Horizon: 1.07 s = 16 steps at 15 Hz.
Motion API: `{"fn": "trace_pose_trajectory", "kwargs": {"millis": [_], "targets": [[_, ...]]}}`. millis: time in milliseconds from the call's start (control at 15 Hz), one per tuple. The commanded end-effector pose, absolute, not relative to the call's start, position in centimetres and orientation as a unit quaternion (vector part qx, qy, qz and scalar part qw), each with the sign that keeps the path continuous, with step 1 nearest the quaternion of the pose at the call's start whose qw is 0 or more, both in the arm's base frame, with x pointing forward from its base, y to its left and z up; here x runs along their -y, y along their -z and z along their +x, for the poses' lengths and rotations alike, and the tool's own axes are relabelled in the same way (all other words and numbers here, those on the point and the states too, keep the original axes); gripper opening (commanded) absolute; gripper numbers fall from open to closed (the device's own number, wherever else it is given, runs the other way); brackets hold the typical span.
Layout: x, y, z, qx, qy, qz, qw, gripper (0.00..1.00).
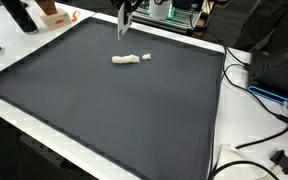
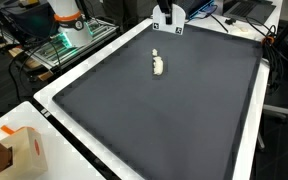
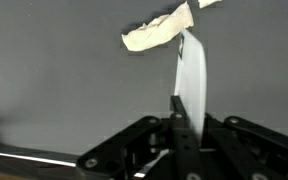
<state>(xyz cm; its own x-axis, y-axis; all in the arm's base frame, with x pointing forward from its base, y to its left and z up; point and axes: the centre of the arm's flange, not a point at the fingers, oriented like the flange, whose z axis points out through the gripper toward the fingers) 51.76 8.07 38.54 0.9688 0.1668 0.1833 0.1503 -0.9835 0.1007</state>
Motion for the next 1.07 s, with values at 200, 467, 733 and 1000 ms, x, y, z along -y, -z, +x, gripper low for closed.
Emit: {"fn": "trace_pose_trajectory", "kwargs": {"millis": [200, 467, 733, 1000], "targets": [[-7.9, -35.2, 51.6, -0.153, -0.055, 0.987, 0.009, 0.01], [-7.6, -31.7, 50.7, -0.195, -0.021, 0.980, 0.020, 0.01], [-7.3, -28.8, 49.8, -0.217, 0.002, 0.976, 0.023, 0.01], [-7.1, -26.8, 49.3, -0.244, 0.015, 0.970, 0.016, 0.01]]}}
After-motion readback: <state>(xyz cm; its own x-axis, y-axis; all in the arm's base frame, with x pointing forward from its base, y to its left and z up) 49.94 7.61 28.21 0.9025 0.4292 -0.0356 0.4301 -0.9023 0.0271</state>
